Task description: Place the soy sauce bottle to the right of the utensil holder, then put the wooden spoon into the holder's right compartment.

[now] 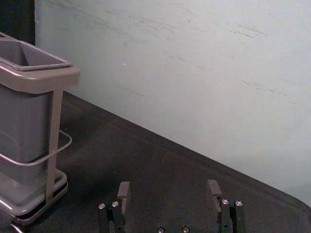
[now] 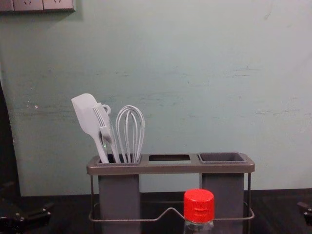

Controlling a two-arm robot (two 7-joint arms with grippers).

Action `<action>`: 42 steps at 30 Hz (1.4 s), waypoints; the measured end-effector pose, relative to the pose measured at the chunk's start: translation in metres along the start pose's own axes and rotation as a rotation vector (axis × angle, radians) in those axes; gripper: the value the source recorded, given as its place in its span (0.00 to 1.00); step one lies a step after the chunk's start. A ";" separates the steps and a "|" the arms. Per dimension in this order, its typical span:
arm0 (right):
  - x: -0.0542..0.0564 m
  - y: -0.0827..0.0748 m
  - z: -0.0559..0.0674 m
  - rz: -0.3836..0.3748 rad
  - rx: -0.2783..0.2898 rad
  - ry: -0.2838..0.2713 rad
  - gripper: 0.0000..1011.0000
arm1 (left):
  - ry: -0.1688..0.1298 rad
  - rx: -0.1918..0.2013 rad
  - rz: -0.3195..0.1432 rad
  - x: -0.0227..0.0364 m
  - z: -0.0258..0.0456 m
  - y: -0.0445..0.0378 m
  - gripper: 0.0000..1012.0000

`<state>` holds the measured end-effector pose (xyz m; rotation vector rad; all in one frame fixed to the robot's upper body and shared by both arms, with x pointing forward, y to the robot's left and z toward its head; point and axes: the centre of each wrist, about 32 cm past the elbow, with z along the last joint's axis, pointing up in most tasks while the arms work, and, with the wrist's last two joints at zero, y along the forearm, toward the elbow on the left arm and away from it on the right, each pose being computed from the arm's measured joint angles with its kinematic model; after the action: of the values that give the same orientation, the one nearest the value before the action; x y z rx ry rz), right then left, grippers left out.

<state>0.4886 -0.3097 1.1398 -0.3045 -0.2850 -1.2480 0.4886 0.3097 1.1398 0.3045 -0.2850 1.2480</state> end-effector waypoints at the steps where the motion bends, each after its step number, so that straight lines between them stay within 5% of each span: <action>1: 0.000 0.000 0.000 0.000 0.000 0.000 0.99 | 0.000 0.000 0.000 0.0000 0.0000 0.0000 0.99; 42: 0.000 -0.001 0.001 -0.002 0.002 -0.001 0.99 | 0.000 0.000 0.000 0.0000 0.0000 0.0000 0.99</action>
<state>0.4878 -0.3095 1.1403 -0.3032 -0.2874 -1.2493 0.4886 0.3097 1.1398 0.3045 -0.2850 1.2479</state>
